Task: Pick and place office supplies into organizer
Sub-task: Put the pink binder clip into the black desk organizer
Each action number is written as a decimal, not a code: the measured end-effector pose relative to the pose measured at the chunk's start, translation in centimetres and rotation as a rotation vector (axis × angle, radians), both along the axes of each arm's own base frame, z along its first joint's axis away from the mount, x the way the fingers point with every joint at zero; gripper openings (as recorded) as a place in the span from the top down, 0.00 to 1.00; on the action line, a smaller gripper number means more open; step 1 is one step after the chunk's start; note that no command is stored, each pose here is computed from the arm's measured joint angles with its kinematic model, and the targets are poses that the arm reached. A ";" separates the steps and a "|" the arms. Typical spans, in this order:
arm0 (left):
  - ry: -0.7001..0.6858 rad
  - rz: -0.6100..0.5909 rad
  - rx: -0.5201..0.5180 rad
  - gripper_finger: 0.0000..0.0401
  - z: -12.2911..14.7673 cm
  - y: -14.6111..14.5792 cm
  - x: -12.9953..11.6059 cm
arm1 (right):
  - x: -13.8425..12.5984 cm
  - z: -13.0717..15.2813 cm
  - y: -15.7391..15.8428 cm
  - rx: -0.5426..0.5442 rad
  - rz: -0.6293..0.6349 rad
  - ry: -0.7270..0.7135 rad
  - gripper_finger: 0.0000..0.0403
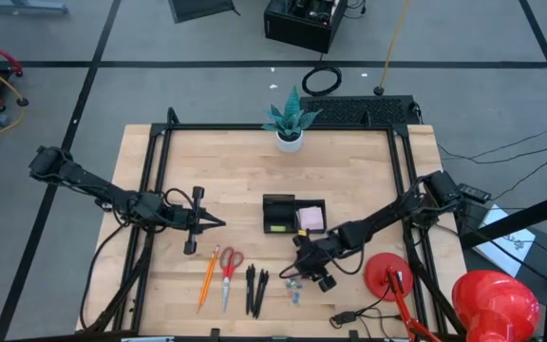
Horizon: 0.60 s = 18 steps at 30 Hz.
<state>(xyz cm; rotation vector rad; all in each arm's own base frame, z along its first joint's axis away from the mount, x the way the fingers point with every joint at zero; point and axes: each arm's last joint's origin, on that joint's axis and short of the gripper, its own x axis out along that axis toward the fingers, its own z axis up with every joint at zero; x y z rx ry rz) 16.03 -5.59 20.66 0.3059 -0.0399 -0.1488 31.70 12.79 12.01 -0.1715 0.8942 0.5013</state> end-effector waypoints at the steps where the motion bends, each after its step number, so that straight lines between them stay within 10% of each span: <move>1: 0.000 0.000 0.000 0.96 0.0 0.0 0.0 | 0.0 -0.1 0.0 0.007 -0.002 -0.011 0.60; 18: 0.006 0.000 0.001 0.96 -0.1 0.0 0.0 | 0.3 -1.3 0.4 0.097 0.013 -0.001 0.60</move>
